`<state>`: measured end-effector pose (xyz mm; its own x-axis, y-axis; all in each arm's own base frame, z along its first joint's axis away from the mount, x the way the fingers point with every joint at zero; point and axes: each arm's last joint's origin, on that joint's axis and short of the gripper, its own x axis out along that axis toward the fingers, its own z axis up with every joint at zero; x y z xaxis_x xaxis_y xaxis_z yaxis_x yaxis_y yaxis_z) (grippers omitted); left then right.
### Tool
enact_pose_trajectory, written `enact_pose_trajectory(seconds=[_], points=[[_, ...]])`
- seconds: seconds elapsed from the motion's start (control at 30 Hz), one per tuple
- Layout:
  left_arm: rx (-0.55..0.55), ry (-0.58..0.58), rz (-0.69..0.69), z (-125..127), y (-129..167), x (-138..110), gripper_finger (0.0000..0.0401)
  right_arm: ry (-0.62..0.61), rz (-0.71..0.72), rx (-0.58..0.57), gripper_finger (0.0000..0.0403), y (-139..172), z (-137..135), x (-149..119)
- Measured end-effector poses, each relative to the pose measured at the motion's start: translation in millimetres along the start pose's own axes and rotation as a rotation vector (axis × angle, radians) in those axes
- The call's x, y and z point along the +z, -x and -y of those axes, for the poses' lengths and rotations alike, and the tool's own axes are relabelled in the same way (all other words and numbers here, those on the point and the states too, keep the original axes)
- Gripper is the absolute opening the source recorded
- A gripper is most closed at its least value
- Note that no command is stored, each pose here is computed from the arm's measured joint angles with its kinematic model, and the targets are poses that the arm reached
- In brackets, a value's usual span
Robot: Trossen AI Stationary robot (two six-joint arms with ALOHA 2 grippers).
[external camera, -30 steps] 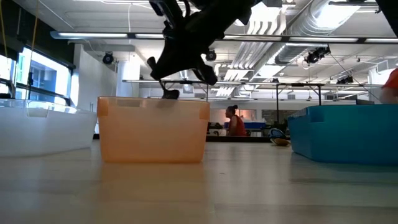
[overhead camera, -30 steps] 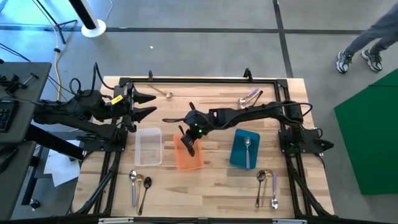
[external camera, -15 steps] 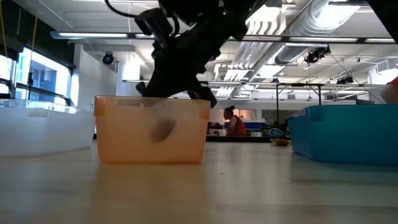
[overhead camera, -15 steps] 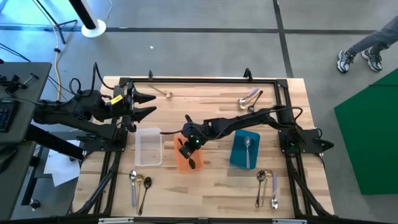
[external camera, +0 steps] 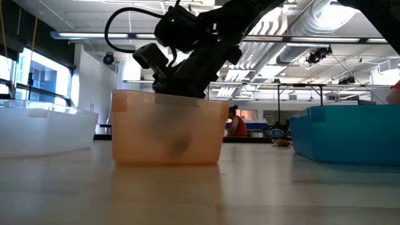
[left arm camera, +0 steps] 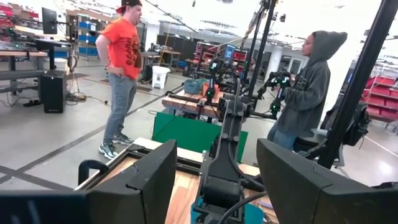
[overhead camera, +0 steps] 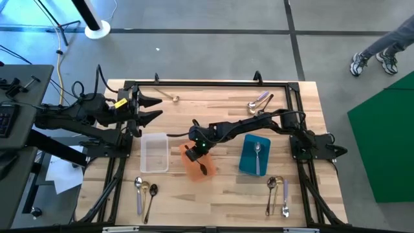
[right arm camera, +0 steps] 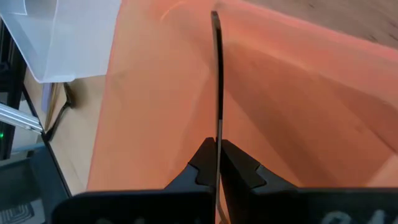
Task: Sort silverware by color (type)
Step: Put the top left black spoon into the orange bin
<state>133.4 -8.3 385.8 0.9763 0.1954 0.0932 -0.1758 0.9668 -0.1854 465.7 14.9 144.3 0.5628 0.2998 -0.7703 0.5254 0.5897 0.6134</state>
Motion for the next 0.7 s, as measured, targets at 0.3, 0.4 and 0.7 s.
enact_pose_trajectory(seconds=[0.3,0.4,0.7], points=[[0.0,0.0,0.0,0.0,0.0,0.0,0.0211,0.001,0.004,-0.002,0.0,0.5,1.5,1.9],[0.0,0.0,0.0,0.0,0.0,0.0,0.0211,0.002,0.005,-0.003,0.0,0.6,2.1,2.4],[0.0,0.0,0.0,0.0,0.0,0.0,0.0211,0.033,0.014,-0.004,0.0053,1.3,1.9,3.9]])
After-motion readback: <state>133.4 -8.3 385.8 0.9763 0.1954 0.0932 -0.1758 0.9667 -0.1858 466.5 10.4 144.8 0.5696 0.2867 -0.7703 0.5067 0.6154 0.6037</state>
